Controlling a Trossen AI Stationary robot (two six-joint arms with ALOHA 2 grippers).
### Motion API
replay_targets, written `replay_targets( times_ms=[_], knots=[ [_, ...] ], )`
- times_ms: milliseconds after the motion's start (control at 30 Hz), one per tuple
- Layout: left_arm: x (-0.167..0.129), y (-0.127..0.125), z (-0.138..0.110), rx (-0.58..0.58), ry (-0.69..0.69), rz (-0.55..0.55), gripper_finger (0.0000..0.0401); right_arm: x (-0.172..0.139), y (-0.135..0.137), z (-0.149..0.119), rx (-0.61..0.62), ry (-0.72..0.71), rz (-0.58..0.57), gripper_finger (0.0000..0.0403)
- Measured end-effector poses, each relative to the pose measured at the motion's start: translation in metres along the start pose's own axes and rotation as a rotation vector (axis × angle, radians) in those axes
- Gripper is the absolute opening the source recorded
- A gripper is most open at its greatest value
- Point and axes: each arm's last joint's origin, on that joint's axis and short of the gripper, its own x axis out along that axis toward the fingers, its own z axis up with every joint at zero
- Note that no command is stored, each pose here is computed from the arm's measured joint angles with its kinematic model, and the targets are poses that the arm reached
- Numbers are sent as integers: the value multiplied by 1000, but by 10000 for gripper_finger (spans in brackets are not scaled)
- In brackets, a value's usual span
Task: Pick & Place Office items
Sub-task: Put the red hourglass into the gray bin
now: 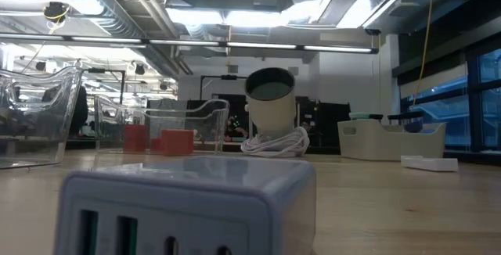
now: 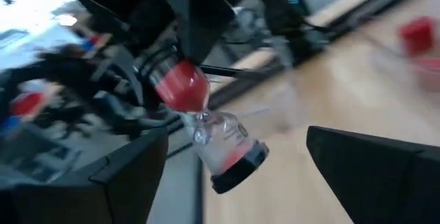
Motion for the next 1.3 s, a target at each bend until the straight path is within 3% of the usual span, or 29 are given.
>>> replay_targets(
  times_ms=[233,400,700,867,1300],
  knots=[
    [-14,-23,10,106,-92,-67,209,1,3,3,16,-11,62,387],
    [-14,-20,18,149,-171,-39,209,8,6,3,-13,-31,113,396],
    [-6,-6,23,175,-229,-20,209,14,19,9,-140,-97,340,394],
    [-4,-1,28,205,-293,-29,209,13,20,8,-185,-106,338,394],
    [6,19,31,249,-359,-32,209,12,22,13,-158,-181,321,393]
  ],
)
